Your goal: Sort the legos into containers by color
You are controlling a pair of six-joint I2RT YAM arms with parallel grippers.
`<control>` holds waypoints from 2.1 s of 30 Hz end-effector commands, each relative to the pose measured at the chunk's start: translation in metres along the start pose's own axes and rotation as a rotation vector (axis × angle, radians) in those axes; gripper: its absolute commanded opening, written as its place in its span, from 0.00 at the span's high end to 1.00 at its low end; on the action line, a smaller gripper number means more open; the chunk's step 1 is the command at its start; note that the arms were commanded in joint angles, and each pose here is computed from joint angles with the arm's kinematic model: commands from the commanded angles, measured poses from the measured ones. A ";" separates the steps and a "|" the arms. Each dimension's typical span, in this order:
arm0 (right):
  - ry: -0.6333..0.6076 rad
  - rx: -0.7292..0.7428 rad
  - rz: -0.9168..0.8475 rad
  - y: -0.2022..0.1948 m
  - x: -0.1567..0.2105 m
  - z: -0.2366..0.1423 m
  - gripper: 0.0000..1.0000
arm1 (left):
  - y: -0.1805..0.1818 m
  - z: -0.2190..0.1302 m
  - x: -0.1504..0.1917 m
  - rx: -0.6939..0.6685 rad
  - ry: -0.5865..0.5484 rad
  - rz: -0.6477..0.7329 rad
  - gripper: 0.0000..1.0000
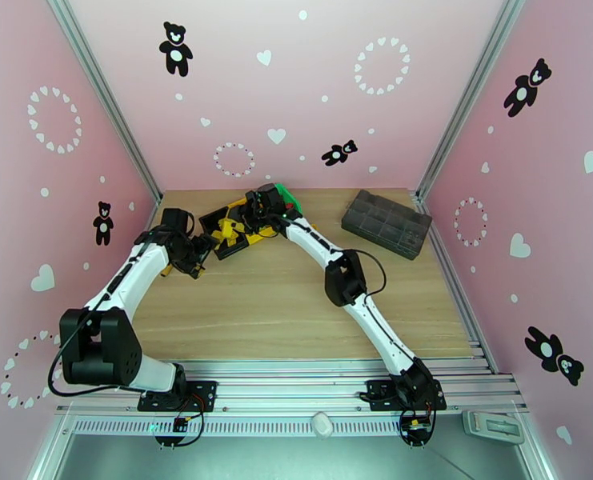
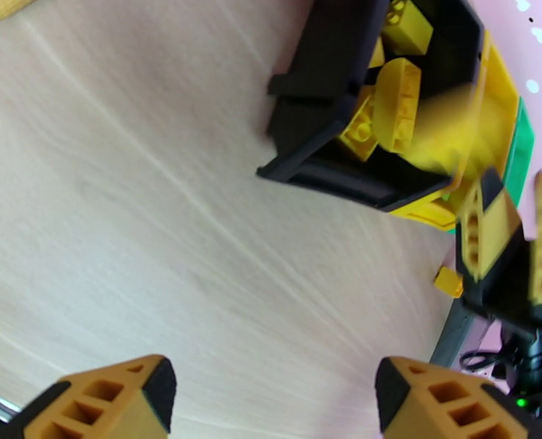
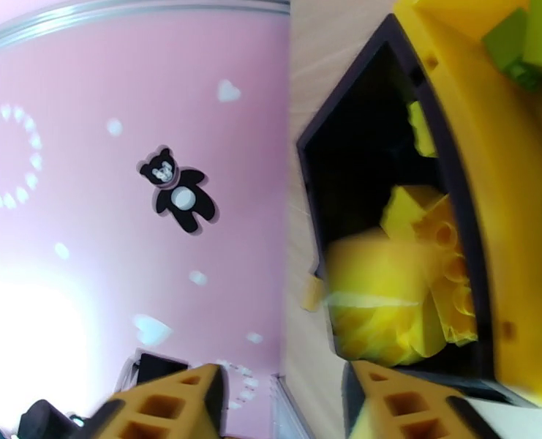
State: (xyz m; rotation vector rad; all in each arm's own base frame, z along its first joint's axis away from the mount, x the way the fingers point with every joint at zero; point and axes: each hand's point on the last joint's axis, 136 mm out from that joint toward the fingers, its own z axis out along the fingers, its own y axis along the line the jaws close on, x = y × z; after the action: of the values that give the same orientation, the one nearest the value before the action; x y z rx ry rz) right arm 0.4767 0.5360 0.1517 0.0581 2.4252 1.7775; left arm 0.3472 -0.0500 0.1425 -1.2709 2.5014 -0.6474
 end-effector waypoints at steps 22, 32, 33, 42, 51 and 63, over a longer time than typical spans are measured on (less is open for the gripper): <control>-0.080 0.409 -0.337 0.014 -0.027 -0.163 0.21 | -0.054 0.022 0.017 0.036 0.071 0.185 0.21; -0.049 0.897 -0.260 -0.086 -0.033 -0.285 0.20 | -0.109 0.074 0.068 0.035 0.169 0.333 0.21; -0.041 0.925 -0.257 -0.093 -0.033 -0.291 0.20 | -0.114 0.079 0.073 0.037 0.179 0.342 0.21; 0.061 1.019 -0.232 -0.141 -0.025 -0.293 0.32 | -0.138 0.110 0.093 0.029 0.233 0.365 0.23; 0.112 1.013 -0.226 -0.168 -0.025 -0.272 0.38 | -0.138 0.114 0.090 -0.005 0.228 0.378 0.23; 0.097 1.049 -0.229 -0.196 -0.040 -0.255 0.38 | -0.136 0.107 0.081 -0.042 0.196 0.395 0.24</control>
State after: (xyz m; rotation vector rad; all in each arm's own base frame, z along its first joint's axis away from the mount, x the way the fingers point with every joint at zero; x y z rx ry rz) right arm 0.4869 0.2297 0.0496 -0.2016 2.9759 0.3316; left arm 0.4363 -0.2216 0.1135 -0.7309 2.8223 -0.7007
